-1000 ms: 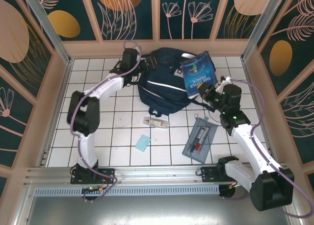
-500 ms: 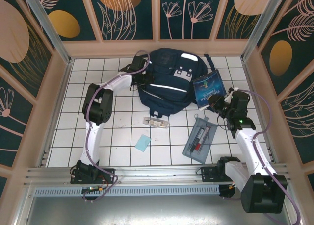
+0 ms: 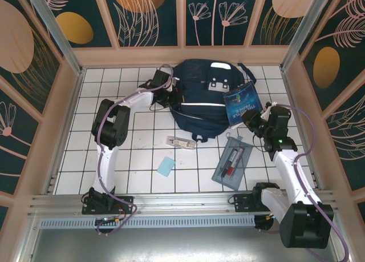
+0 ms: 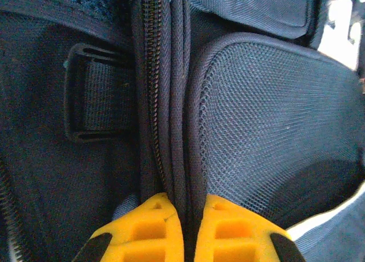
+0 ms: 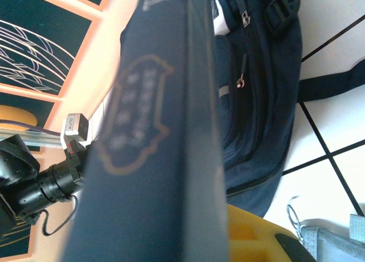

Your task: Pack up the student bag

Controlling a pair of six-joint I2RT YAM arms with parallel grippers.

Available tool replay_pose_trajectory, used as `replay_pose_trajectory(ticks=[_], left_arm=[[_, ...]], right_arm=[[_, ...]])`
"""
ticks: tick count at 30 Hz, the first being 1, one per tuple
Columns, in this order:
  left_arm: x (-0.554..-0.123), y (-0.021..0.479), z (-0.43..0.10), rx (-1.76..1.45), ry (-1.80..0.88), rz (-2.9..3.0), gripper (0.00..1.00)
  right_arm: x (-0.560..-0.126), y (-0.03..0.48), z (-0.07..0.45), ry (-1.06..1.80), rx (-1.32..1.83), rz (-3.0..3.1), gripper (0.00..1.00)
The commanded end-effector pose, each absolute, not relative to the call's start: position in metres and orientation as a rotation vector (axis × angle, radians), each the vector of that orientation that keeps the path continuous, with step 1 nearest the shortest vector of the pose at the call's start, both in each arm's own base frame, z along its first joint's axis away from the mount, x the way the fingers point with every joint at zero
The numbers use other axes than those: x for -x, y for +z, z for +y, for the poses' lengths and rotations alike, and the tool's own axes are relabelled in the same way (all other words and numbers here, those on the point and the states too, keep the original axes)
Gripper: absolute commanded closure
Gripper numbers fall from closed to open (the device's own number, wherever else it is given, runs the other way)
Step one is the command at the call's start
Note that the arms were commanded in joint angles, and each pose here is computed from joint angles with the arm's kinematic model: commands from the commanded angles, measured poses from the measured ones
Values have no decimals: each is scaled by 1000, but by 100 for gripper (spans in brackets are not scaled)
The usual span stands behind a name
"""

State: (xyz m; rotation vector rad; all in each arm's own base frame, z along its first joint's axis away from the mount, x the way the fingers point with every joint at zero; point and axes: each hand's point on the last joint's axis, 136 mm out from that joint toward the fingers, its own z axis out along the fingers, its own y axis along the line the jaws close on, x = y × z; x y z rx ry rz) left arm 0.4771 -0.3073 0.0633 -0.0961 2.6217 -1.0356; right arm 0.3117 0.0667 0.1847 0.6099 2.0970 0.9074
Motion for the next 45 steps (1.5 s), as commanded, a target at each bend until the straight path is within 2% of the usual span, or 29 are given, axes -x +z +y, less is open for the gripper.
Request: replay_pose_trajectory(ticks=[1, 8, 16, 27, 36, 45], left_arm=[[-471, 120, -337, 134, -1375, 2462, 100], [-486, 241, -340, 303, -1665, 2090, 100], [-508, 267, -335, 525, -1823, 1888, 100], [-528, 288, -313, 759, -1896, 1643, 100], [-535, 303, -306, 818, -1921, 1553, 100], [-529, 298, -301, 835, -1902, 1566, 100]], right_arm=[[-315, 220, 70, 930, -495, 2018, 100], [-304, 269, 83, 1063, -478, 1963, 100], [-278, 324, 97, 1253, -453, 1858, 100], [-240, 280, 133, 1668, -515, 1832, 100], [-232, 221, 150, 1802, -631, 1827, 100], [-240, 205, 158, 1800, -633, 1852, 100]])
